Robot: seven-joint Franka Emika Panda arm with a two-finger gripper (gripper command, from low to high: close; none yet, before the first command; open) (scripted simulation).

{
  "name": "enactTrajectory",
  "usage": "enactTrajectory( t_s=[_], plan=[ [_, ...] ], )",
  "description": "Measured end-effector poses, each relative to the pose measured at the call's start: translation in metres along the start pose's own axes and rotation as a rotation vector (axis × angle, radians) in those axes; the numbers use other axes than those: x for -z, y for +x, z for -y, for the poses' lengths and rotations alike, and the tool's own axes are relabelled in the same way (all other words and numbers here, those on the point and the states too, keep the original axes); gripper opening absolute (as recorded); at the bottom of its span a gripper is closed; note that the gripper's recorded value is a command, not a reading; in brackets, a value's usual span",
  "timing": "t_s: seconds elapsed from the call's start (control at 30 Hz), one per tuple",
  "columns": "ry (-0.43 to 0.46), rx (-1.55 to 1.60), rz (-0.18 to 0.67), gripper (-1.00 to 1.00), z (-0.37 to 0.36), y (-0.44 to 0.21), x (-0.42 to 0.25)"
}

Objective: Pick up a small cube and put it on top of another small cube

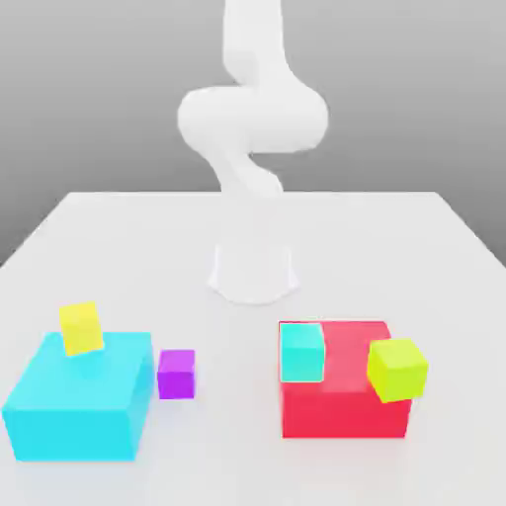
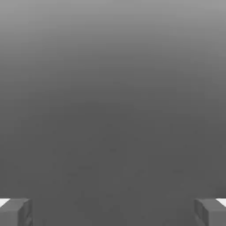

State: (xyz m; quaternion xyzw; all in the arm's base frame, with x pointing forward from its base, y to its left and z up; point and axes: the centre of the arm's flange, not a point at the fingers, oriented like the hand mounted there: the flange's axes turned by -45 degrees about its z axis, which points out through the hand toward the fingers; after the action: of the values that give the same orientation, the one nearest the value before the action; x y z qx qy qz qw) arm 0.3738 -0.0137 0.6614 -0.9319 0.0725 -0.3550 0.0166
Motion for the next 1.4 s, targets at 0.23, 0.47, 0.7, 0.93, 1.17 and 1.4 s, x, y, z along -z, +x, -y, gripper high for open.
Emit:
enactTrajectory(
  t_s=[0.23,0.47,0.7,0.93,1.17,1.4],
  plan=[
    [-0.111,-0.392,0.193,0.00,-0.051,-0.063,-0.141],
    [-0.265,-0.773,0.353,0.00,-0.101,-0.166,-0.238],
    [-0.465,-1.148,0.487,0.00,-0.138,-0.292,-0.288],
    [-0.567,-1.316,0.539,0.00,-0.150,-0.368,-0.317],
    [-0.569,-1.317,0.539,-1.00,-0.152,-0.394,-0.343],
    [-0.567,-1.317,0.538,-1.00,-0.152,-0.386,-0.336]
  ],
)
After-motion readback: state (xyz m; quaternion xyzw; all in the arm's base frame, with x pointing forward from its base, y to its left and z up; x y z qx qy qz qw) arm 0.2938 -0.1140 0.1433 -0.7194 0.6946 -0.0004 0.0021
